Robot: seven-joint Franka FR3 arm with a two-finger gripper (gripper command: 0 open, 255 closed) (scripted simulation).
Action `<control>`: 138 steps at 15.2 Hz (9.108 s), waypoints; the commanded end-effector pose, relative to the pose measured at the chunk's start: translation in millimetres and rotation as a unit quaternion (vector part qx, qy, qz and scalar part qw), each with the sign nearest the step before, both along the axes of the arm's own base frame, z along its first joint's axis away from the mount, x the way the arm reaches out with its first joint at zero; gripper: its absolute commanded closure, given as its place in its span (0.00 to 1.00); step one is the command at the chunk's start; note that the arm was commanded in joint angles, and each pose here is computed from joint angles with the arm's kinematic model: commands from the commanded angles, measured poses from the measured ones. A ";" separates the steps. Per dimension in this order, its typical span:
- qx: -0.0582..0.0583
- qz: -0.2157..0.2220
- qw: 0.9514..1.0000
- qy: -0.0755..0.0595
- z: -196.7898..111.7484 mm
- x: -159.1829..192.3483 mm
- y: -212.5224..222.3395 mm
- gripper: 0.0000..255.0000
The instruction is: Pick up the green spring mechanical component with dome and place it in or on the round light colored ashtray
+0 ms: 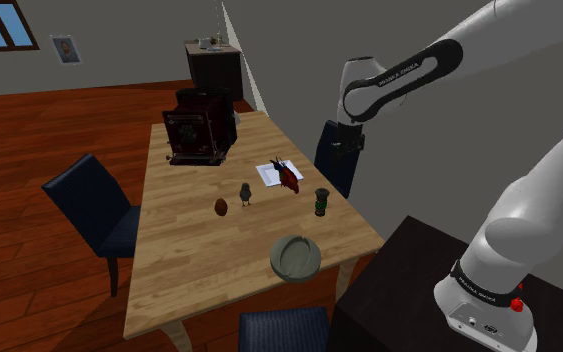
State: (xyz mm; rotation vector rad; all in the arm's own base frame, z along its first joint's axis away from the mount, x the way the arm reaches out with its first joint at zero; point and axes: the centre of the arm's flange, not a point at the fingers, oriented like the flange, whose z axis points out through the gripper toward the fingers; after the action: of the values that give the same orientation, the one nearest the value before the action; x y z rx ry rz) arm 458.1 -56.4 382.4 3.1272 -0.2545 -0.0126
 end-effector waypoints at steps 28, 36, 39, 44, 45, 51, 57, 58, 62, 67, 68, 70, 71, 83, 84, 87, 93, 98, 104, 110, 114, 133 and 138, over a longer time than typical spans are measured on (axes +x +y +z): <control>-0.023 -0.019 1.000 0.000 -213.5 118.3 -61.4 0.00; -0.023 -0.019 1.000 0.000 -213.5 118.2 -61.4 1.00; -0.023 -0.019 1.000 0.000 -213.5 118.4 -61.7 1.00; -0.023 -0.019 1.000 0.000 -197.7 118.3 -61.4 1.00; -0.023 -0.019 1.000 0.000 -192.4 118.3 -61.4 1.00; -0.023 -0.019 1.000 0.000 -160.7 118.3 -61.4 1.00; -0.023 -0.019 1.000 0.000 -129.1 118.3 -61.4 1.00; -0.023 -0.019 1.000 0.000 -123.8 118.2 -61.4 1.00; -0.023 -0.019 1.000 0.000 -107.6 110.4 -37.0 1.00; -0.023 -0.019 1.000 0.000 -92.8 90.6 24.2 1.00; -0.023 -0.019 1.000 0.000 -89.8 86.6 36.4 1.00; -0.023 -0.019 1.000 0.000 -83.9 78.7 60.9 1.00; -0.023 -0.019 1.000 0.000 -80.9 74.7 73.1 1.00; -0.003 0.061 0.998 0.003 -113.9 50.0 106.3 0.00; 0.003 0.081 0.997 0.004 -125.8 49.2 99.2 0.00; 0.018 0.140 0.990 0.006 -161.9 48.2 78.4 0.00; 0.049 0.256 0.965 0.010 -235.9 52.7 40.5 0.00; 0.060 0.301 0.952 0.012 -275.9 55.9 28.4 0.00; 0.060 0.301 0.952 0.012 -305.2 53.9 31.4 0.00; 0.060 0.301 0.952 0.012 -305.2 54.0 31.4 0.00; 0.061 0.301 0.952 0.012 -307.3 55.0 33.1 1.00; 0.160 0.475 0.863 0.062 -332.7 154.7 12.9 0.00; 0.160 0.475 0.863 0.062 -340.5 152.5 14.6 0.00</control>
State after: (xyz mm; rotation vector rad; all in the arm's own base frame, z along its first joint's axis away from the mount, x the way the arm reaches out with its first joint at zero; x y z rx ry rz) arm 610.7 -41.6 42.3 3.1315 1.4100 -0.2711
